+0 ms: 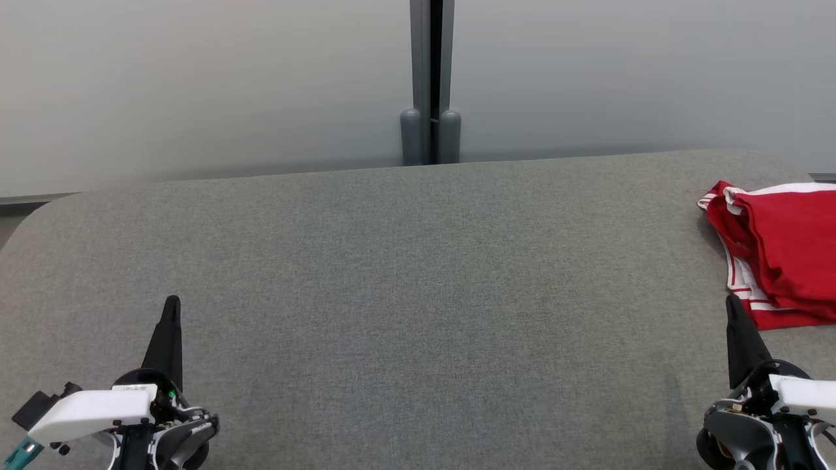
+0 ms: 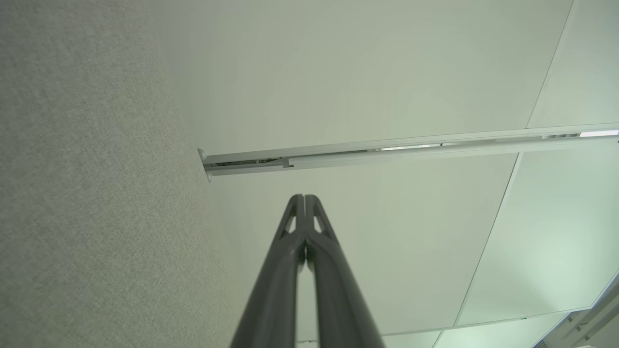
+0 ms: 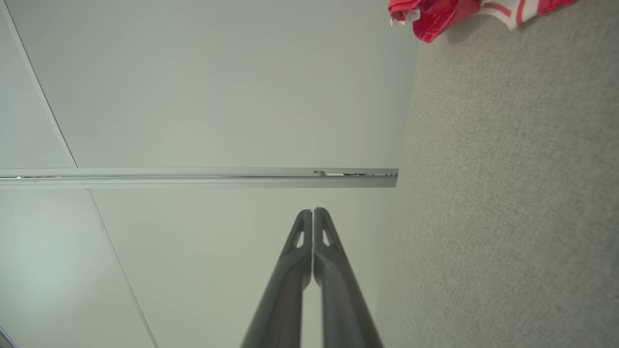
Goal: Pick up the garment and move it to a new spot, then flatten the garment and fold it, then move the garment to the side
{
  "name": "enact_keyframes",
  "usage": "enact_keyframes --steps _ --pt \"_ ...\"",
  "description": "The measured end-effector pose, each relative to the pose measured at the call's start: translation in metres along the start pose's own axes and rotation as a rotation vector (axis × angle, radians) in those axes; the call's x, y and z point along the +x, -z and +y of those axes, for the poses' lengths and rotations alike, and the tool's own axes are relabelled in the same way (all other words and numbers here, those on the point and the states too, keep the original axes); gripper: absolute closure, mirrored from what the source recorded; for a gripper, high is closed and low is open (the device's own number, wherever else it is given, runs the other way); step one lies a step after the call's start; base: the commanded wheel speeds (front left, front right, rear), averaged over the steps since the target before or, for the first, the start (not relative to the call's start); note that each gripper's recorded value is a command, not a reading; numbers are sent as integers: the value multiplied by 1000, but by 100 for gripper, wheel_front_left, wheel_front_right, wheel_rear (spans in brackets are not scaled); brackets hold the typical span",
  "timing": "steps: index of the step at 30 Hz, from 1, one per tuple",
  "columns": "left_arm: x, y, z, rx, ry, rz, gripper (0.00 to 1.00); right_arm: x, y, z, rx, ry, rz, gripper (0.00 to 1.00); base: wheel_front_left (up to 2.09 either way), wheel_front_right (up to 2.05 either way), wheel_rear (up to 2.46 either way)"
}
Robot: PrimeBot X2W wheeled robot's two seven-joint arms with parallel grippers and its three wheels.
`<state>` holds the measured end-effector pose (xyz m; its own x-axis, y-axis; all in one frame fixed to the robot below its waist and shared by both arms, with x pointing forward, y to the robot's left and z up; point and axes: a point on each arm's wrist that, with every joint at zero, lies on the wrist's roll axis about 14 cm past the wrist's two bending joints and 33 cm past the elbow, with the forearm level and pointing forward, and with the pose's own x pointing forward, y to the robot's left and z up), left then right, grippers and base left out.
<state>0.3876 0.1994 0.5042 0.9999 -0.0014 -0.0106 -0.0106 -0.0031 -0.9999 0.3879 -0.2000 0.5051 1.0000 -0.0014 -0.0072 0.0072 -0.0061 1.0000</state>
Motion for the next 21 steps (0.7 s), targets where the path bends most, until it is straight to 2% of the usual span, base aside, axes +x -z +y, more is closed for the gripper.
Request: enact_keyframes --steps 21 --pt "0 0 0 -2 0 2 100 0 0 0 2 0 1 100 0 0 0"
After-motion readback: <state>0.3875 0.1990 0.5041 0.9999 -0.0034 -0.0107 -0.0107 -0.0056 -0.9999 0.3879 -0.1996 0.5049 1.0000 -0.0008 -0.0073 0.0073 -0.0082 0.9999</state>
